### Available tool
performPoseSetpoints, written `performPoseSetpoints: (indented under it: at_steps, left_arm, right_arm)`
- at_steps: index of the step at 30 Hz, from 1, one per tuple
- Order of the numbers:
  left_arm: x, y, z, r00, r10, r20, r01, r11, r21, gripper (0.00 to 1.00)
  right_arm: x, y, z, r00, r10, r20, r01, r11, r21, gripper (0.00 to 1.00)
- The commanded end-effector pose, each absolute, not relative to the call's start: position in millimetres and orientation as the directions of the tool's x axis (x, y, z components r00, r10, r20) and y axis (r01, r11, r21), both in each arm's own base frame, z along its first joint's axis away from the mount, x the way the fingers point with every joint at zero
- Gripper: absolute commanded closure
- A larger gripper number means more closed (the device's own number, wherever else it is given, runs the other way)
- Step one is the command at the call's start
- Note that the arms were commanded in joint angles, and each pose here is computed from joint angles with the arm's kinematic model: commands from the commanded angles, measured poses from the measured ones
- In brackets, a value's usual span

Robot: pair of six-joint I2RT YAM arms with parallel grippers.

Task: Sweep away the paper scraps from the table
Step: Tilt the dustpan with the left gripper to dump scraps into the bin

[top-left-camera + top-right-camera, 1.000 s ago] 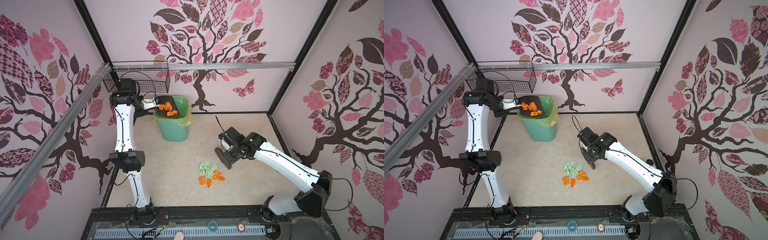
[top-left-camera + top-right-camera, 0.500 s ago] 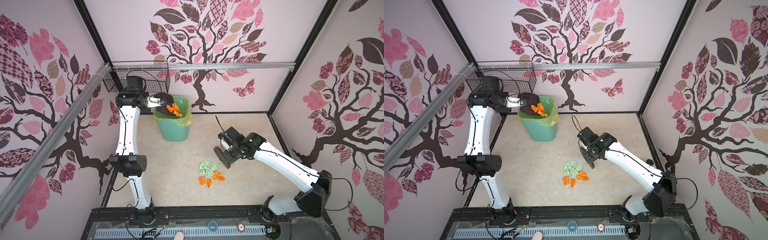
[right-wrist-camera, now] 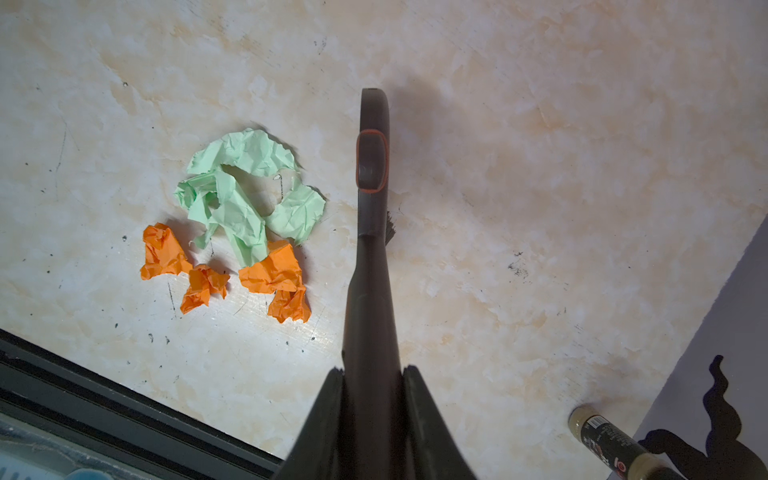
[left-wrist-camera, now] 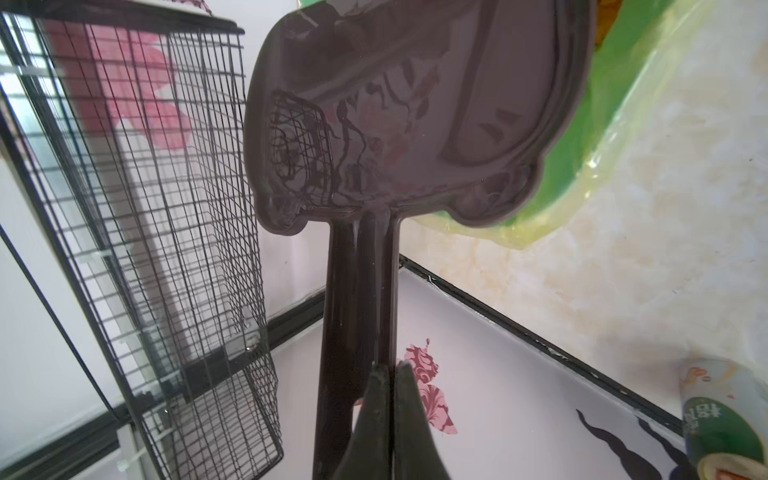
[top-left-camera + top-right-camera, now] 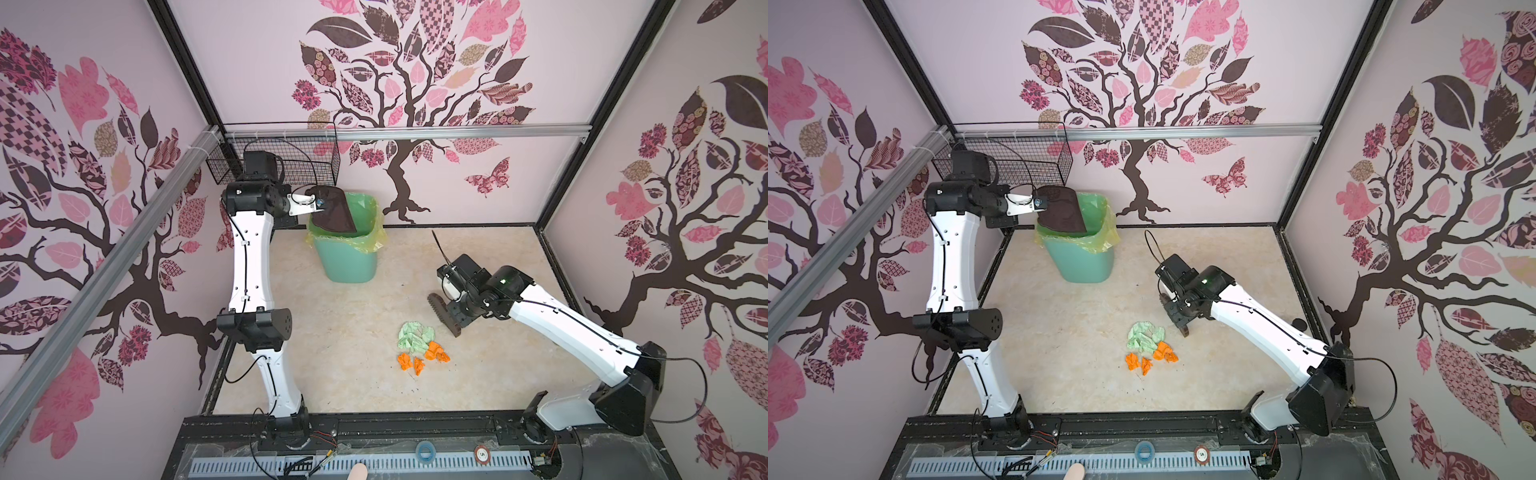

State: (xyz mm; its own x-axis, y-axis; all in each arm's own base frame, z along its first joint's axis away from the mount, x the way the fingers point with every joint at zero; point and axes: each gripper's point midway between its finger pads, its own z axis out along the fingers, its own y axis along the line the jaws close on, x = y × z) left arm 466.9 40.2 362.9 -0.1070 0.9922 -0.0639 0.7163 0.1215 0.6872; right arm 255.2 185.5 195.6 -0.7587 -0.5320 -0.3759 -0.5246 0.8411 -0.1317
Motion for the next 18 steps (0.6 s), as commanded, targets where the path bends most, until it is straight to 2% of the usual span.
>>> performPoseSetpoints:
  at_steps: [1, 9, 14, 18]
  left_arm:
    - [438.2, 33.3, 366.8, -0.119, 0.973, -0.199, 0.739, 0.221, 0.636, 1.0]
    - [399.0, 15.5, 399.3, -0.095, 0.914, -0.394, 0.718, 0.337, 0.609, 1.0]
    - [380.4, 8.7, 420.4, -0.075, 0.902, -0.424, 0.7, 0.351, 0.622, 1.0]
    - [343.6, -8.1, 420.3, -0.063, 0.878, -0.474, 0.738, 0.361, 0.571, 1.0]
  right_arm:
    - [246.8, 181.1, 192.5, -0.775, -0.532, -0.342, -0.527, 0.842, -0.113, 1.0]
    - [249.1, 184.6, 194.1, -0.779, -0.529, -0.337, -0.526, 0.844, -0.108, 1.0]
    - [247.7, 182.1, 197.2, -0.782, -0.525, -0.337, -0.52, 0.847, -0.111, 1.0]
    - [246.8, 176.7, 201.5, -0.78, -0.521, -0.347, -0.511, 0.85, -0.128, 1.0]
